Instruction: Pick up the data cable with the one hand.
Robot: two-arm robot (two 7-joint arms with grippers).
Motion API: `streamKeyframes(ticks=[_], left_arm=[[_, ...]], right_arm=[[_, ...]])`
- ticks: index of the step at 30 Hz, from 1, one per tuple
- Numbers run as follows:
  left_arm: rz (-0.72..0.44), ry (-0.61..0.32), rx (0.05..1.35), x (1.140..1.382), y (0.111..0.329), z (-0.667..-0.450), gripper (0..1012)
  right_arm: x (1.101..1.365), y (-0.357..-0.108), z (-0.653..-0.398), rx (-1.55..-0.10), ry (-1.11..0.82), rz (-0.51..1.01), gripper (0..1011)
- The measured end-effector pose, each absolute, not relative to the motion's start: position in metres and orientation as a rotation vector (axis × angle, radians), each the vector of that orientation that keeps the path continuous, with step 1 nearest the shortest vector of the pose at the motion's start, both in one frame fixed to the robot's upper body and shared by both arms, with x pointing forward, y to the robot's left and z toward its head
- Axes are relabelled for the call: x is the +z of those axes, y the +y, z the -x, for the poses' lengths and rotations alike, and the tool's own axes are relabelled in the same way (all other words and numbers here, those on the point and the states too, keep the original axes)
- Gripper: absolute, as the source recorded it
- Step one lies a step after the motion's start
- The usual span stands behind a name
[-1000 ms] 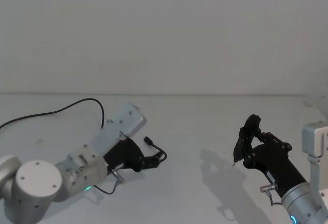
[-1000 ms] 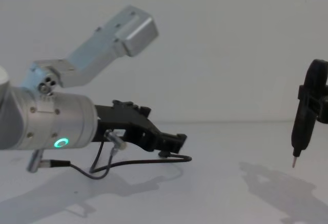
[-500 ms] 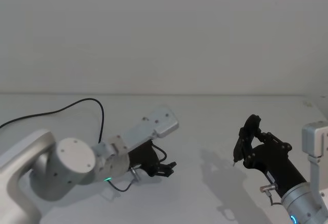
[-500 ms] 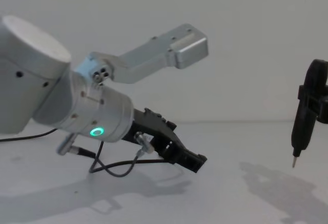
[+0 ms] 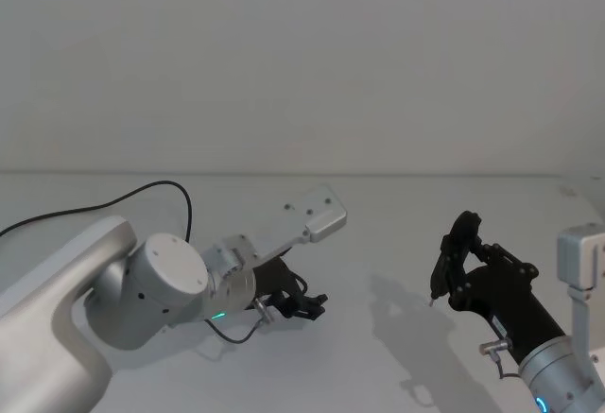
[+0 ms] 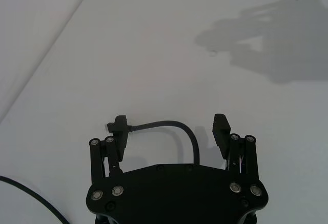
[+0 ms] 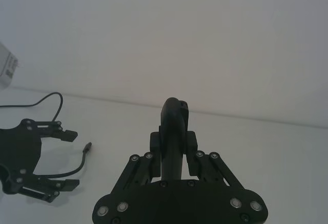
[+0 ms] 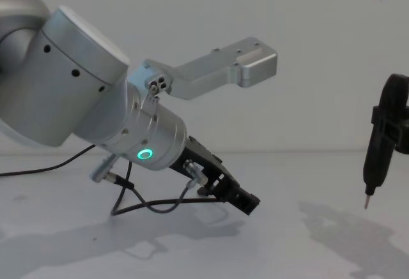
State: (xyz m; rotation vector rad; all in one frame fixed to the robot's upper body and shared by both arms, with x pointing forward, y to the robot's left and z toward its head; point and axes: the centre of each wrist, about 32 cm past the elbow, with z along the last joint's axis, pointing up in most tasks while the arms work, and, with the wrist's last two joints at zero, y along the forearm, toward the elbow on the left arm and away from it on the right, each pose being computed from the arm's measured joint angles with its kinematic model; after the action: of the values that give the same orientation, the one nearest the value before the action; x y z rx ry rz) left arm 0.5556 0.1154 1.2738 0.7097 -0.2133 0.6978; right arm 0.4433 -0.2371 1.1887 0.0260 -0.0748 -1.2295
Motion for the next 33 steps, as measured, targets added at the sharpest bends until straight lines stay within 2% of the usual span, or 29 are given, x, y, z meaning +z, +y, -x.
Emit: streamKeyframes(ticks=[27,33], left_arm=[[-0.722,-0.039,0.743,1.2671,0.1211,-0.5577,1000],[-0.723,-0.022,0.74,1.2653,0.1223,-0.557,888]], right_arm=[[1.1887,-0.2371,-0.4433,-1.229,-0.075,-0.026,279],[1.1887,-0.2371,-0.4433,-1.229,-0.075,-0.026,279]])
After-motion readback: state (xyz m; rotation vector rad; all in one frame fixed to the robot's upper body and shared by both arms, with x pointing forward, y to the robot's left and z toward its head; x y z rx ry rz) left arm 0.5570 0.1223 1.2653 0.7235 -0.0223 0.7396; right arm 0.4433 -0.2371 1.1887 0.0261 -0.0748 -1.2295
